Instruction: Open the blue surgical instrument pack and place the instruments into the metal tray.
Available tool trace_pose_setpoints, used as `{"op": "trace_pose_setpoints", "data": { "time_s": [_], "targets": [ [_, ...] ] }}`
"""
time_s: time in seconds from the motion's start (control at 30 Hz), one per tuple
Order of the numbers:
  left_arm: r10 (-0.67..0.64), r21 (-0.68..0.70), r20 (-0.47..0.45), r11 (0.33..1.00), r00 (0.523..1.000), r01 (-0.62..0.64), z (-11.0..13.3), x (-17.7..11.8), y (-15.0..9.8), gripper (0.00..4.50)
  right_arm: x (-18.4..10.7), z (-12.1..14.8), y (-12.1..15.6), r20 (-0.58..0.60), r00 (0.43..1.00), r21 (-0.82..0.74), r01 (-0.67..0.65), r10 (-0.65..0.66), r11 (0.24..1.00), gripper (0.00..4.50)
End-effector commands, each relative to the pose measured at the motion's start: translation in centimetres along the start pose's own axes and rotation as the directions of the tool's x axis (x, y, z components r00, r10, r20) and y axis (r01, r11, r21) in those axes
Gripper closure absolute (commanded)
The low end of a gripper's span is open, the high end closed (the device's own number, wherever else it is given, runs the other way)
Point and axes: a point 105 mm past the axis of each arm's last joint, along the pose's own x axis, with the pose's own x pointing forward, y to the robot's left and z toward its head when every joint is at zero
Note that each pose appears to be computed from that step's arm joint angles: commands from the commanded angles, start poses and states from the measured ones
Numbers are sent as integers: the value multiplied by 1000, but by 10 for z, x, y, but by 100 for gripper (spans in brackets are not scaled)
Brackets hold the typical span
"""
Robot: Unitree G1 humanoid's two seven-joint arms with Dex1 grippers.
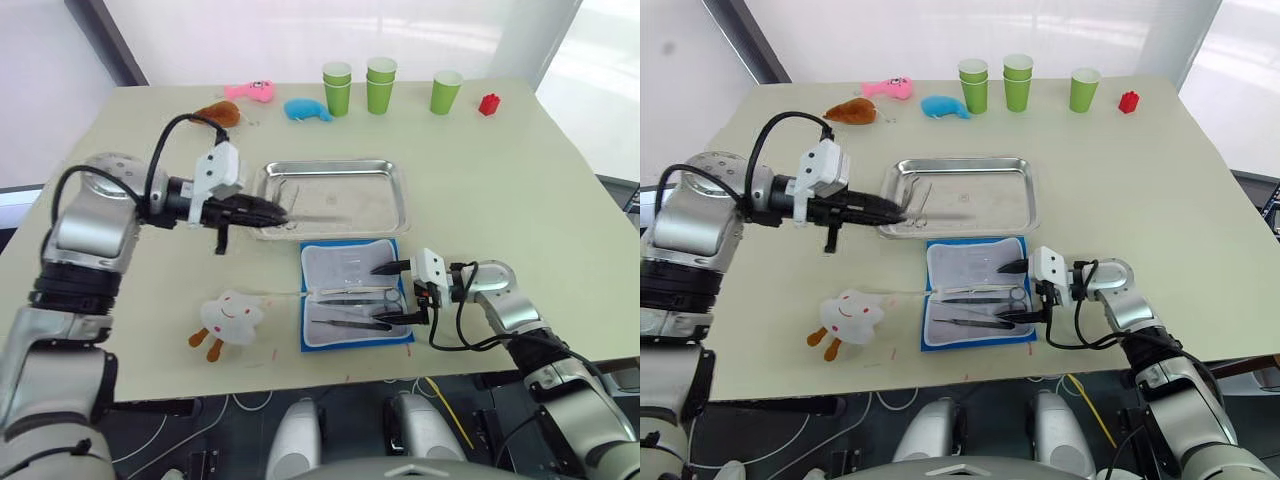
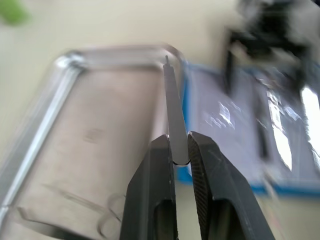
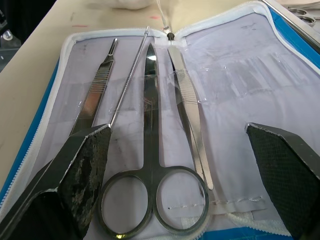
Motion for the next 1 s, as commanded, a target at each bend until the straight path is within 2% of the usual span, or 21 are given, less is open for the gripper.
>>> {"op": "trace_pose_setpoints", "data": {
  "time_s": [0.03,0.13,0.23,0.4,0.57,0.8,1.0],
  "targets": [
    [239,-44,85,971,967,-236,17,4,17,444,0,-36,16,-115,993,103,-24,35,994,0],
    [407,-122,99,911,908,-395,16,15,27,444,0,-37,17,-115,993,102,-22,33,995,0],
    [498,-192,87,858,863,-476,14,24,29,444,0,-37,17,-115,993,100,-20,32,995,0],
    [602,-306,-5,759,798,-574,2,37,26,444,0,-37,17,-116,993,97,-19,31,995,0],
    [725,-374,-83,614,684,-696,-16,45,29,444,0,-36,16,-114,993,95,-17,28,995,0],
    [787,-397,-196,482,585,-781,-39,61,24,444,1,-36,17,-109,994,93,-13,23,996,0],
    [787,-419,-281,415,549,-808,-55,71,19,444,1,-35,17,-106,994,90,-8,17,996,0]
  ]
}}
